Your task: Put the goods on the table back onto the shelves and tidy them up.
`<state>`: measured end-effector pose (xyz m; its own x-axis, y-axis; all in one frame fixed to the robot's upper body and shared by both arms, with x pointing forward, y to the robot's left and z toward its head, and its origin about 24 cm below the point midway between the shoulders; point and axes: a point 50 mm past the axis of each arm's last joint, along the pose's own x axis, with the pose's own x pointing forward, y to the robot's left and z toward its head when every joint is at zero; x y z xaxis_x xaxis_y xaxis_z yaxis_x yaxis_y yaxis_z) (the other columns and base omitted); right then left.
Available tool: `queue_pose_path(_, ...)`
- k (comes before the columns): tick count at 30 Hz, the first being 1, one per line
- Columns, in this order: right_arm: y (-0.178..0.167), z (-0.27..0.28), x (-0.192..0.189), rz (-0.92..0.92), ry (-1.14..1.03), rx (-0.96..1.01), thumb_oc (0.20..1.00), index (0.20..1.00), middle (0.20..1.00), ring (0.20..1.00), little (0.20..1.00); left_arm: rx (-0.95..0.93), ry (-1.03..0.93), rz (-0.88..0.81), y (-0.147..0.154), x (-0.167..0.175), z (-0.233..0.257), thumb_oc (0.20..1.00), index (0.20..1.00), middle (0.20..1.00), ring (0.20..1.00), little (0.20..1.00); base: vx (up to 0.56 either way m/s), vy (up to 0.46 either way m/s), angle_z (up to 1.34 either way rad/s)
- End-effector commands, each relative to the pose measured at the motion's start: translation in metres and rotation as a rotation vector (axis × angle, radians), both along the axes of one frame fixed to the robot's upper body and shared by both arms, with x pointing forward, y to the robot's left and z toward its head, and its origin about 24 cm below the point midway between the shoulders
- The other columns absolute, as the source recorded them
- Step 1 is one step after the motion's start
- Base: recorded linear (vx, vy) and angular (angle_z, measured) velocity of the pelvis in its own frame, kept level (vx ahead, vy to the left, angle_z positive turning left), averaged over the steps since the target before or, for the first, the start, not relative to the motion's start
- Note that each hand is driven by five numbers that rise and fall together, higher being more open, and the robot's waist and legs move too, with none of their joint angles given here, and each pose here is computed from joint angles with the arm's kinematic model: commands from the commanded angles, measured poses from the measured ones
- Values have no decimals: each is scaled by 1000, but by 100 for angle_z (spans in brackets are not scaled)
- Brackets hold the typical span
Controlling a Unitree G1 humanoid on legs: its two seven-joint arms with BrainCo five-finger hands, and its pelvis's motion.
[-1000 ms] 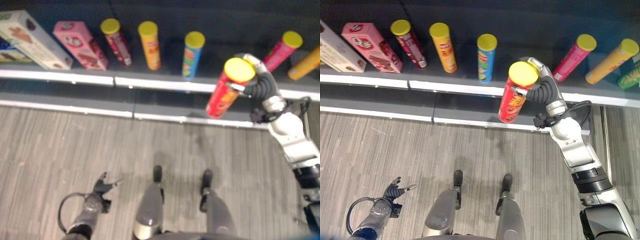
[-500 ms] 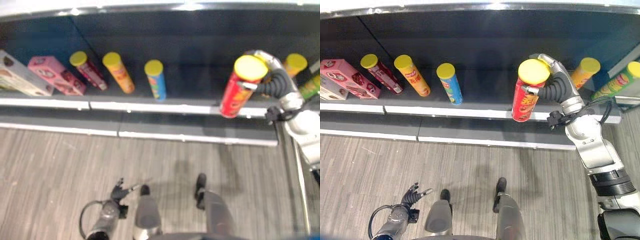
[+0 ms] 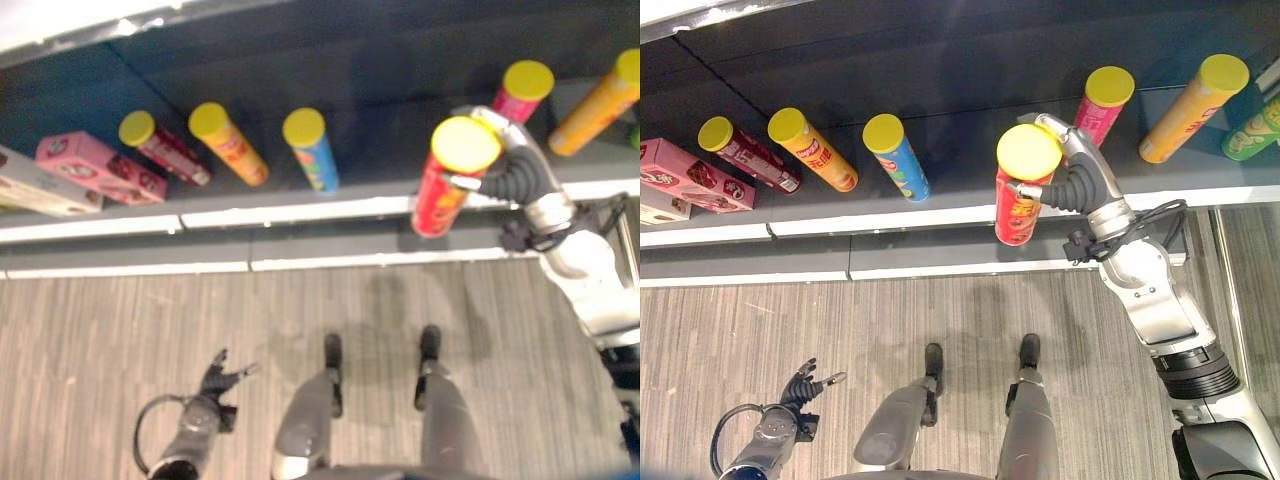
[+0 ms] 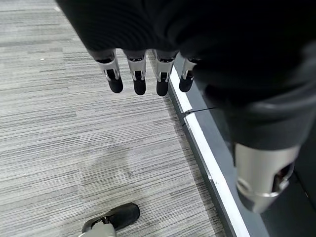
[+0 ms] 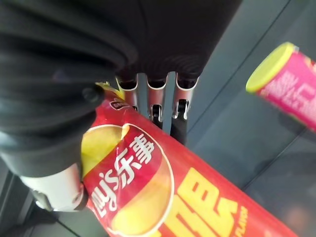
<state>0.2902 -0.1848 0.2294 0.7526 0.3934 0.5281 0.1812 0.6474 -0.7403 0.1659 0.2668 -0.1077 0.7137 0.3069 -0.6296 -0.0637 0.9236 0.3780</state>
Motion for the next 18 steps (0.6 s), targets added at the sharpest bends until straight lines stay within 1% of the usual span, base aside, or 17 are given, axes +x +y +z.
queue_pose_path(1,15,39,-6,54,-211,-4,200,200,200,200,200,76,13,11,18,-7,4,1000,1000,1000,1000,1000,-58,-46,3)
queue_pose_path(5,16,49,3,-15,-278,-40,200,200,200,200,200,77,-6,22,17,-3,5,1000,1000,1000,1000,1000,-45,-47,8)
queue_pose_path(9,13,58,9,-71,-323,-45,200,200,200,200,200,71,14,48,17,-10,1,1000,1000,1000,1000,1000,-36,-24,18)
queue_pose_path(14,7,71,18,-123,-367,18,200,200,200,200,200,76,50,72,20,-18,-3,1000,1000,1000,1000,1000,-35,-16,15)
queue_pose_path(18,3,92,20,-180,-459,43,200,200,200,200,200,74,52,76,19,-19,-5,1000,1000,1000,1000,1000,-13,4,5)
